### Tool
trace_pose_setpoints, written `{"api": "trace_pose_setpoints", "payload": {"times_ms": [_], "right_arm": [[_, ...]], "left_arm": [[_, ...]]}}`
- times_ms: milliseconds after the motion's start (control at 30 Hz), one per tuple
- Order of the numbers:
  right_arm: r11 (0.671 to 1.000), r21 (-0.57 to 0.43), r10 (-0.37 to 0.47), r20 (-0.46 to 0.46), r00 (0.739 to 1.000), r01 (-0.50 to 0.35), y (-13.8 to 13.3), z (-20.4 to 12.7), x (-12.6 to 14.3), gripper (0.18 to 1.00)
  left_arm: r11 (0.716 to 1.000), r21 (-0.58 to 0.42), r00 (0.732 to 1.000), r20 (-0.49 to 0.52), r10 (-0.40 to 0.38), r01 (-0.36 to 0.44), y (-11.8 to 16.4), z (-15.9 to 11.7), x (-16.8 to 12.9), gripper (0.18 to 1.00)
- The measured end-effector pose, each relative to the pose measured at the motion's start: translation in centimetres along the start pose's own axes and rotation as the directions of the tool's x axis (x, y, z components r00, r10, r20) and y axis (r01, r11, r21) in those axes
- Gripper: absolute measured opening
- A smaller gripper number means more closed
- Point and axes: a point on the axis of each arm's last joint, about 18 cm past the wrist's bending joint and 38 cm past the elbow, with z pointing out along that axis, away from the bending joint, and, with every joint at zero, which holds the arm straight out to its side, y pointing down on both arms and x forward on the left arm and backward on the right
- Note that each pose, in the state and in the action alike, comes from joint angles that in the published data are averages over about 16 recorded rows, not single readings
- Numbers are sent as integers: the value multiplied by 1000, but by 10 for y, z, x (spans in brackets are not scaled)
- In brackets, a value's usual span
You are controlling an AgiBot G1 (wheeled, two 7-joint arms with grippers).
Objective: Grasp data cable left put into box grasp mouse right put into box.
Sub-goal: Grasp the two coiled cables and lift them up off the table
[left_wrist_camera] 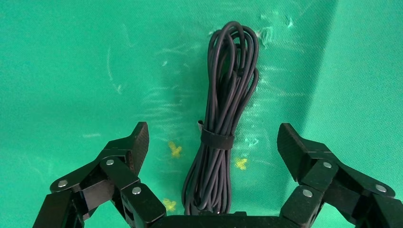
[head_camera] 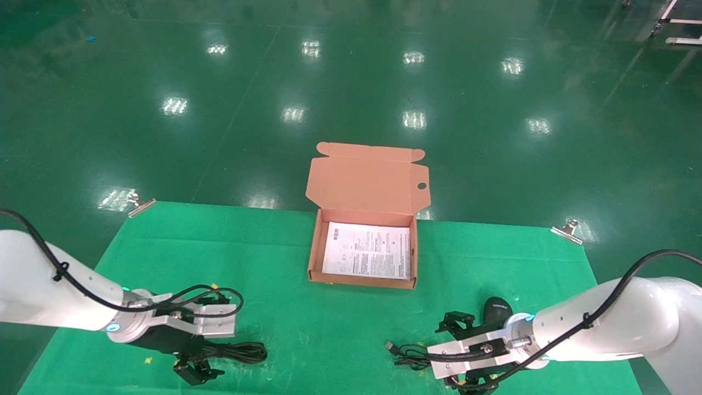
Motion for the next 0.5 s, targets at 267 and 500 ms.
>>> {"api": "trace_pose_setpoints", "payload": {"times_ms": [267,500], "right_arm": [[1000,-2,-1,0,1000,1,0,1,0,964],[1000,-1,-4,0,1000,4,0,0,0,880]], "left_arm": [[1000,-1,1000,1,1,-1,0,0,0,959],[1000,1,1000,0,1,-1,-1,-1,0,867]]}}
